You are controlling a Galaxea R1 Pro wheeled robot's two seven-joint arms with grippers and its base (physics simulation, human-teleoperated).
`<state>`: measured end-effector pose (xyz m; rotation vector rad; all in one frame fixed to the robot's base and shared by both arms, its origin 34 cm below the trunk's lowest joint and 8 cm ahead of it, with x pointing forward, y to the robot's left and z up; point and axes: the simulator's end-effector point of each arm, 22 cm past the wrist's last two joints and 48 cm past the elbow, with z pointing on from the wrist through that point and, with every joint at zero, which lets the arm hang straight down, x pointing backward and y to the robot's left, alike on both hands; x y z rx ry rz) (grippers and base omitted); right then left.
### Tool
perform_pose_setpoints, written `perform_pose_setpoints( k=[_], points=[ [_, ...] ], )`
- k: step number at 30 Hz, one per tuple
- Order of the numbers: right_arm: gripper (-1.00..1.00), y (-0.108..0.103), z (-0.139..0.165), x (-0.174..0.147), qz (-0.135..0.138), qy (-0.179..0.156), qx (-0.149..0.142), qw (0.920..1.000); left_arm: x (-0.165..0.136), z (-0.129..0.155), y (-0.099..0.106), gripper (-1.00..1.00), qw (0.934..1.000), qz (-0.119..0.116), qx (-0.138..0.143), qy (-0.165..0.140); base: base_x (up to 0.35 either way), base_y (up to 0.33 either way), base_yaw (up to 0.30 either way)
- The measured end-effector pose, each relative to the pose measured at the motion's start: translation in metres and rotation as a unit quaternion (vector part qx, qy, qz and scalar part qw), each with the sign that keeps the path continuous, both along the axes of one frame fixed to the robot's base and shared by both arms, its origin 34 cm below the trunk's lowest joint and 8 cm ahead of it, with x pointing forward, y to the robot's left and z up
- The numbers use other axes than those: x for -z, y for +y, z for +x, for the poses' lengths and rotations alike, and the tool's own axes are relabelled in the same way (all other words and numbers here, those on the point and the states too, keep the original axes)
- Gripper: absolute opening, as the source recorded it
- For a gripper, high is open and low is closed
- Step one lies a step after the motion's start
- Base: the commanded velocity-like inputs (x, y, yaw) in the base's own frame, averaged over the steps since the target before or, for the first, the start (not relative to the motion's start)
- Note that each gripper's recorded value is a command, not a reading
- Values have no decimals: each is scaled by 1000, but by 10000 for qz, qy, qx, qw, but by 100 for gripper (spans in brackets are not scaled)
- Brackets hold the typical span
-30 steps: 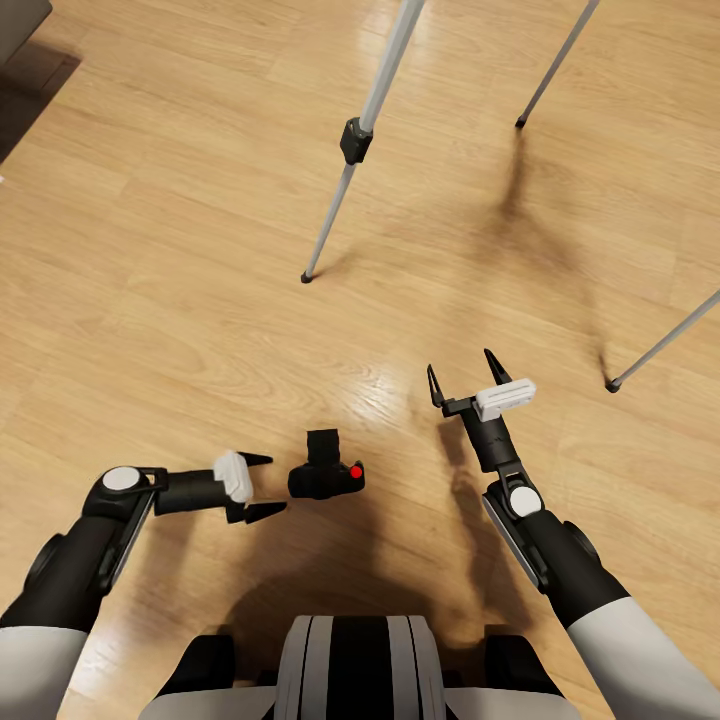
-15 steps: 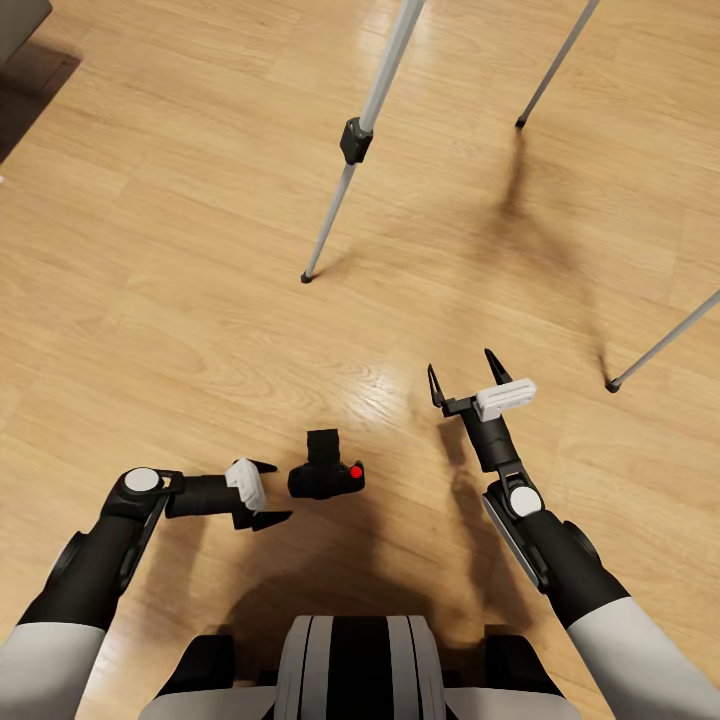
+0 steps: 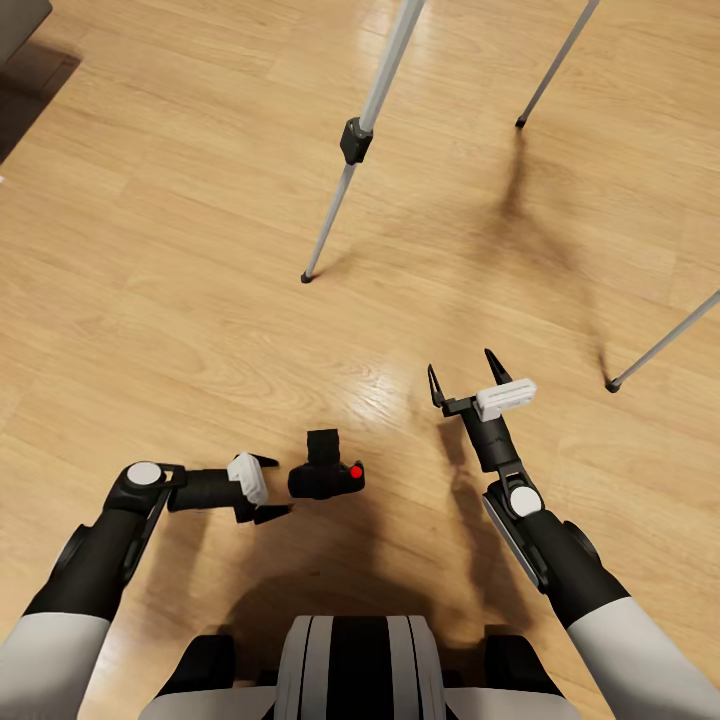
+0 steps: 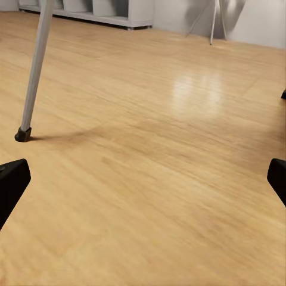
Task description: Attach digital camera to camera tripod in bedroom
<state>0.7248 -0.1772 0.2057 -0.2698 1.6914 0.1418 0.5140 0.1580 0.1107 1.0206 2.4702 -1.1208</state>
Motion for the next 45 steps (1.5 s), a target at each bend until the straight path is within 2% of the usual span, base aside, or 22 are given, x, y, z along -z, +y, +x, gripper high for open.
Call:
perform_pose_setpoints(
  k=[14, 19, 22, 23, 30, 37, 45],
  points=[
    [100, 0, 0, 0, 1, 0, 2, 10000, 0, 16, 0, 100, 10000, 5, 10, -93, 0, 0, 0],
    [100, 0, 0, 0, 2, 0, 0, 10000, 1, 22, 1, 100, 9998, 72, 73, -155, 0, 0, 0],
    [100, 0, 0, 0, 2, 1, 3, 10000, 7, 25, 9, 100, 9990, 308, 260, -208, 0, 0, 0],
    [100, 0, 0, 0, 2, 1, 3, 10000, 7, 25, 9, 100, 9990, 311, 263, -209, 0, 0, 0],
    [100, 0, 0, 0, 2, 1, 3, 10000, 19, 20, 22, 100, 9950, 749, 610, -247, 0, 0, 0],
    [100, 0, 0, 0, 3, 1, 3, 10000, 18, 19, 16, 100, 9930, 804, 798, -330, 0, 0, 0],
    [100, 0, 0, 0, 2, 0, 5, 10000, 17, 10, 0, 100, 9900, 728, 1147, -389, 0, 0, 0]
  ],
)
